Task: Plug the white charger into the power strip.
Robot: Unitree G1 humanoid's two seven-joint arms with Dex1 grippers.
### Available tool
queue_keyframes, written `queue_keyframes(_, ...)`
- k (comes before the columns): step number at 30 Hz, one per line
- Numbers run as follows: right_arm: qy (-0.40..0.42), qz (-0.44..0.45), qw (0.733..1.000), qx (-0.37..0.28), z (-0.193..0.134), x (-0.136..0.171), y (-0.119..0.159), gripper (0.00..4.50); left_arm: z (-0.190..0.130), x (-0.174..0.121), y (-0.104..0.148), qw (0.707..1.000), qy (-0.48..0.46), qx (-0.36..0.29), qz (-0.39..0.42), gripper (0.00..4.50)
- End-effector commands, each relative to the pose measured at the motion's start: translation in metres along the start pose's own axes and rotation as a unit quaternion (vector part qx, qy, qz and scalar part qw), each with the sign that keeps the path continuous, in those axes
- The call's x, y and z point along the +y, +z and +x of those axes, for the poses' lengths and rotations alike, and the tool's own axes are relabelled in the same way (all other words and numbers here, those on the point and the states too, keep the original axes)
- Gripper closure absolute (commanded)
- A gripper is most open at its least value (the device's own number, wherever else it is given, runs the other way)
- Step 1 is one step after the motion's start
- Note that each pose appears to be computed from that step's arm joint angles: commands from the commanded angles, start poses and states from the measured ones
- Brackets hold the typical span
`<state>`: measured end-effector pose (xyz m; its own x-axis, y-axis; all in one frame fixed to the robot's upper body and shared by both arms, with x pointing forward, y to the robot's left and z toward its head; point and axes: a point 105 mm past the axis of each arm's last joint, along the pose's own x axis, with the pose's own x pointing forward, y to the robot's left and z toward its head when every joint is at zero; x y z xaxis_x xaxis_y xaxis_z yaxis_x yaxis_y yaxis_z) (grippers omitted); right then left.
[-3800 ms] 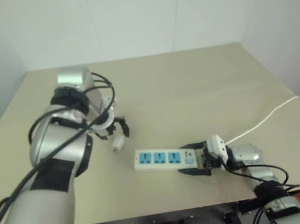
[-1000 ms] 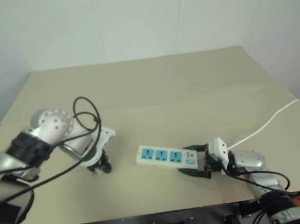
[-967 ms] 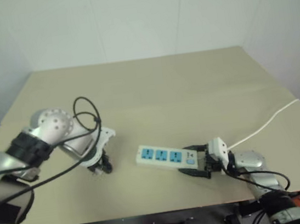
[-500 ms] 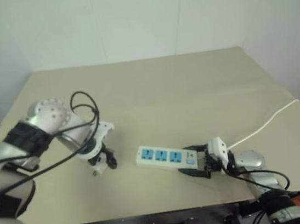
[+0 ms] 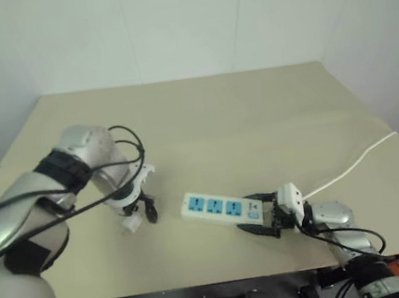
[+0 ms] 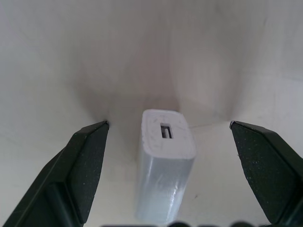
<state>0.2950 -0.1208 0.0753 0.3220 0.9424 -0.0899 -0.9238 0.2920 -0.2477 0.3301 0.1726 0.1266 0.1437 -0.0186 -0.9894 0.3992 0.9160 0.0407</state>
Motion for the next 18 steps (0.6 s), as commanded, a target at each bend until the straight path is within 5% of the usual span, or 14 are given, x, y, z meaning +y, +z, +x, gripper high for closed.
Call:
queue_keyframes(1, 0.010, 0.019, 1.000, 0.006, 0.0021, 0.0102, -0.0071, 1.01, -0.0063, 0.0030, 0.0077, 1.000, 0.008, -0.011, 0.001, 0.04)
queue_keyframes(6, 0.005, 0.019, 1.000, 0.007, 0.0024, 0.0102, -0.0073, 1.01, -0.0066, 0.0022, 0.0120, 1.000, 0.009, -0.014, 0.012, 0.21)
queue_keyframes(18, -0.003, 0.015, 1.000, 0.013, 0.0026, 0.0066, -0.0092, 1.01, -0.0083, -0.0007, 0.0064, 0.999, -0.015, -0.006, 0.035, 3.42)
